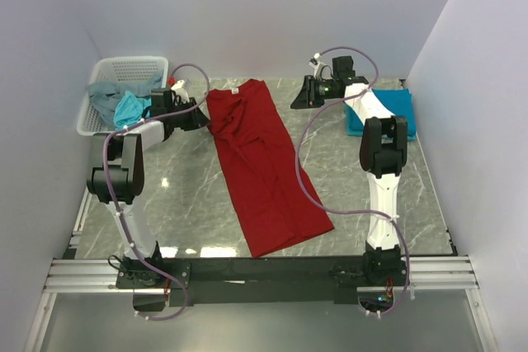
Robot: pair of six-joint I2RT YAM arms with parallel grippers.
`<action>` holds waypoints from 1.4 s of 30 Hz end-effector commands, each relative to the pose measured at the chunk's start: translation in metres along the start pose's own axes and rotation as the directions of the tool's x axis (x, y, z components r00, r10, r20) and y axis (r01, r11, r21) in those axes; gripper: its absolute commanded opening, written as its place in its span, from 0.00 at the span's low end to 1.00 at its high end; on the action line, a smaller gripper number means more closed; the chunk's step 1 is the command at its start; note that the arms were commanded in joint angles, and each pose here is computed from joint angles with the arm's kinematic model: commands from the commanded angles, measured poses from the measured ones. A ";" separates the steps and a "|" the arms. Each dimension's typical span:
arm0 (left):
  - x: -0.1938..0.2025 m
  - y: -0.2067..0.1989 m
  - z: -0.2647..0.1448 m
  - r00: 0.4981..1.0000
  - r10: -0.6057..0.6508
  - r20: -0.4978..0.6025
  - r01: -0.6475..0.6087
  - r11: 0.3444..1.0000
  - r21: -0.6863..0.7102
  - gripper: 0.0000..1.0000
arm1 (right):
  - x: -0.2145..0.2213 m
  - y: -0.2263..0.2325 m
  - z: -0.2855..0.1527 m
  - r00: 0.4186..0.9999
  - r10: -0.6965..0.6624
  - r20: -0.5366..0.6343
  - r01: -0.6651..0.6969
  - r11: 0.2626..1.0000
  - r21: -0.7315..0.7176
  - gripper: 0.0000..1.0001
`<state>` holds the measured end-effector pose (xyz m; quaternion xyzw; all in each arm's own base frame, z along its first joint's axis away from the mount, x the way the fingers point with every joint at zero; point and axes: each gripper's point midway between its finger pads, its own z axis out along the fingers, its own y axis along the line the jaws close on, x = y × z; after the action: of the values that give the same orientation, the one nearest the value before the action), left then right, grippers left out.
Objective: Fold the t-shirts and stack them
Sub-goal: Fold the tshirt
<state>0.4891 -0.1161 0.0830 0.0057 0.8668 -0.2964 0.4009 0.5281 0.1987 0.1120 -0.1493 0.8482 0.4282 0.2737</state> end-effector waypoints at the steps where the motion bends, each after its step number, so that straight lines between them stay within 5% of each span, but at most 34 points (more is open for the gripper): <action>1: -0.037 -0.034 -0.006 0.997 0.023 0.072 -0.030 0.994 0.107 0.28 | -0.008 0.021 0.012 0.996 -0.089 -0.024 0.090 0.996 0.007 0.36; 8: -0.034 -0.042 -0.008 0.997 0.060 0.044 -0.066 0.986 0.154 0.29 | -0.013 0.061 0.068 0.988 -0.146 -0.057 0.149 0.987 0.052 0.49; 11: -0.044 -0.043 -0.005 0.992 0.117 0.053 -0.123 0.983 0.135 0.48 | -0.016 0.077 0.080 0.992 -0.121 -0.020 0.121 0.993 0.010 0.49; 18: -0.037 -0.046 0.037 0.945 0.321 -0.062 -0.317 0.946 0.070 0.48 | -0.019 0.079 0.063 0.999 -0.047 0.007 0.047 0.998 -0.039 0.49; 22: -0.027 -0.048 0.056 0.872 0.473 -0.126 -0.478 0.878 -0.006 0.45 | -0.022 0.065 0.047 1.000 -0.009 0.012 0.010 0.999 -0.041 0.50; 33: -0.010 -0.041 0.084 0.783 0.575 -0.237 -0.618 0.763 -0.190 0.41 | -0.010 0.033 0.027 0.999 0.045 0.001 -0.045 0.999 -0.020 0.49; 42: -0.034 -0.051 0.074 0.769 0.613 -0.180 -0.637 0.713 -0.293 0.41 | -0.006 0.035 0.025 0.999 0.046 -0.009 -0.047 0.998 -0.035 0.49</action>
<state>0.5327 -0.1941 0.0507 0.2527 0.8871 -0.0159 0.3860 0.5249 0.2356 0.0830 -0.1083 0.8644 0.4382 0.2217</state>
